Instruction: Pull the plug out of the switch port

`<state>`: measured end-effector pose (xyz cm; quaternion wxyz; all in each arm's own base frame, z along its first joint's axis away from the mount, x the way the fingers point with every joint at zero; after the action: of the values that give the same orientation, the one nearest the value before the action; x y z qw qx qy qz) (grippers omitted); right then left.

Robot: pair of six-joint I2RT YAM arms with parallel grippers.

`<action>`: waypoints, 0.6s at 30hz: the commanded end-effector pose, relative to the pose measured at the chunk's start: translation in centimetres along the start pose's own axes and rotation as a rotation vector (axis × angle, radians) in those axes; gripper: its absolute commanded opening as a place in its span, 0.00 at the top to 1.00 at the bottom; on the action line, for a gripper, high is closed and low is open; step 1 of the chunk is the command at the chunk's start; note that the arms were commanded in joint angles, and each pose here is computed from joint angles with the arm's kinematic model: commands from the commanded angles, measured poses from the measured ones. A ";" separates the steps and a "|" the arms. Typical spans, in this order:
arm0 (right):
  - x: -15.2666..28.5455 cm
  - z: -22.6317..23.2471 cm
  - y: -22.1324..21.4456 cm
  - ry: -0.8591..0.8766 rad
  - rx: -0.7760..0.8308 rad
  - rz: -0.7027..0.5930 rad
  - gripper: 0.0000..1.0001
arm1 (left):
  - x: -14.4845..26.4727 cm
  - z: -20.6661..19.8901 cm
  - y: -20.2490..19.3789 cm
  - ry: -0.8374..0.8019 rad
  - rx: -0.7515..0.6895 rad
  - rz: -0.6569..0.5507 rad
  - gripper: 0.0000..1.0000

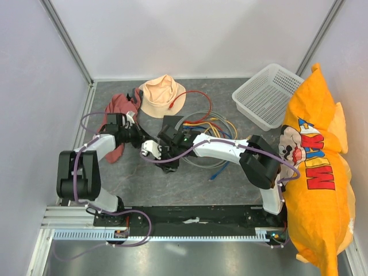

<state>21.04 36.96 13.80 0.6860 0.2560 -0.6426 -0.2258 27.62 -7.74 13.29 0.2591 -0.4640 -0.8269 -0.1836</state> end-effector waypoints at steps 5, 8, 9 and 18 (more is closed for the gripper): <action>8.6 -4.6 2.9 -0.316 -0.004 -0.100 0.48 | 1.9 -4.6 2.4 -0.116 -0.160 -0.122 0.98; 10.3 -7.3 0.5 -0.267 -0.102 -0.124 0.46 | 1.2 -5.0 3.9 -0.095 -0.154 -0.082 0.96; 10.6 -8.2 0.0 -0.250 -0.123 -0.133 0.44 | 1.0 -5.0 4.3 -0.099 -0.181 -0.070 0.96; 9.7 -13.3 -5.5 0.036 -0.267 -0.202 0.38 | 1.4 -9.4 8.2 -0.161 -0.528 -0.004 0.71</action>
<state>36.69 26.62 19.02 0.6285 0.1862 -0.6469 -0.3897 35.22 -7.68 20.22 0.1293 -0.4922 -0.8142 -0.2795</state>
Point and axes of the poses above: each gripper's point midway between its finger pads, its own x axis back along the fingers, its own z axis along the line the jaws close on, y = z × x, the point moved 9 cm from there along x, back along the fingers, and after that the axes turned 5 degrees about x, right-handed, at the moved point
